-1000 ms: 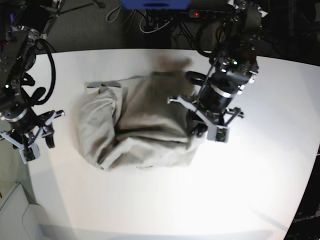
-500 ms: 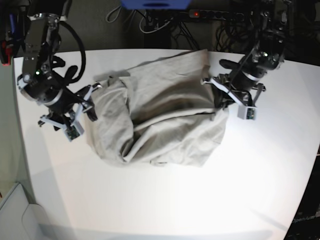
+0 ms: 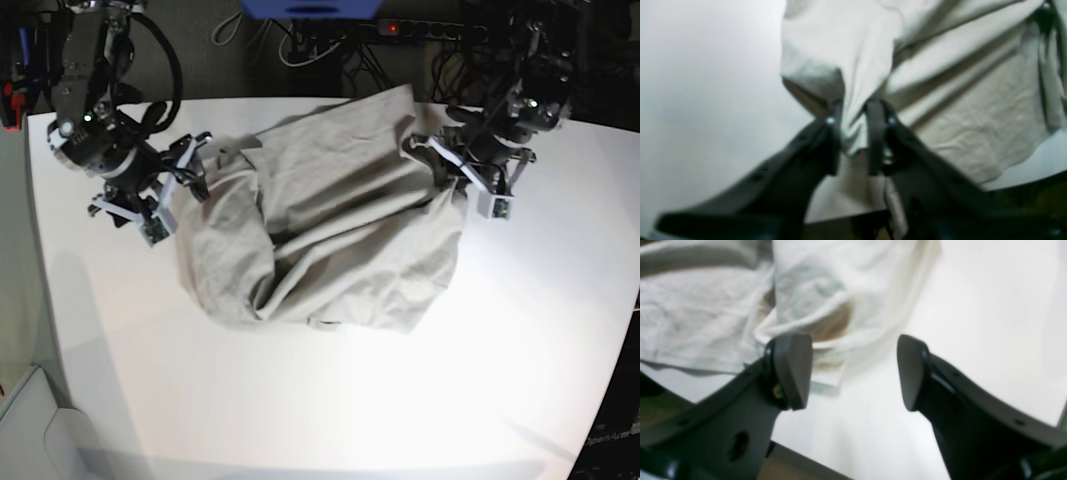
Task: Layout the t-shirt on the table in an organized manner, then fold the t-shirt properly
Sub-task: 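Lift the shirt with both grippers and stretch it between them, then pull the right gripper away from the left, spreading the shirt flat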
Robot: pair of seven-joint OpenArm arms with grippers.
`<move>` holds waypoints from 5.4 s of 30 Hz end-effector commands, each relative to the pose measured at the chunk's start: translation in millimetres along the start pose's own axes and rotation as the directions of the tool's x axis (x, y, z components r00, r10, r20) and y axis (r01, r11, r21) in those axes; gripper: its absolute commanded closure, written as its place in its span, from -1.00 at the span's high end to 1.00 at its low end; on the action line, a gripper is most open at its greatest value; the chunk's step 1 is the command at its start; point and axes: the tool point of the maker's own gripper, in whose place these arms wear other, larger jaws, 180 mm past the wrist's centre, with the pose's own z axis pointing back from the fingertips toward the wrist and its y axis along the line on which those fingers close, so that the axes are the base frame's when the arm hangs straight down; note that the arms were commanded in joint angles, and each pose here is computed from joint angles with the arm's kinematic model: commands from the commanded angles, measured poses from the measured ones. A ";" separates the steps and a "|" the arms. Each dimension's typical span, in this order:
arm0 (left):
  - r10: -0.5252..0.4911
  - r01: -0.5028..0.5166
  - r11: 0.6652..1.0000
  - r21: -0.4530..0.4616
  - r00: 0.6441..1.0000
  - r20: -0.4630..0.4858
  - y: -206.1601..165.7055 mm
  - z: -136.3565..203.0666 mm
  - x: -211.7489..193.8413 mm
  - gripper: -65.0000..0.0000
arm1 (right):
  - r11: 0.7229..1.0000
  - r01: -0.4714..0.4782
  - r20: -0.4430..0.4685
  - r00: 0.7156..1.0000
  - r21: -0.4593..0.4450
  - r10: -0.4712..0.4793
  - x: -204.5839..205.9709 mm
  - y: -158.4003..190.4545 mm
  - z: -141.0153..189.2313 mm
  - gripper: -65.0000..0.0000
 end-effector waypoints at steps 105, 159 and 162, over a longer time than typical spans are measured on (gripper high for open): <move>0.035 -0.035 0.999 0.008 0.999 0.010 5.3 -12.4 4.2 -0.18 | 0.989 -0.006 0.067 0.998 -0.148 0.016 78.6 -172.9 -49.7 0.05; 0.017 -0.015 0.998 -0.061 1.000 0.025 -28.1 26.2 -9.5 -0.18 | 0.931 0.204 0.233 0.963 -0.302 -0.136 117.0 -317.0 -24.8 -1.00; 0.022 -0.021 0.998 -0.060 1.000 0.006 -28.0 27.7 -17.8 -0.17 | 0.933 0.174 0.217 0.970 -0.315 -0.108 118.8 -314.2 -31.6 -1.00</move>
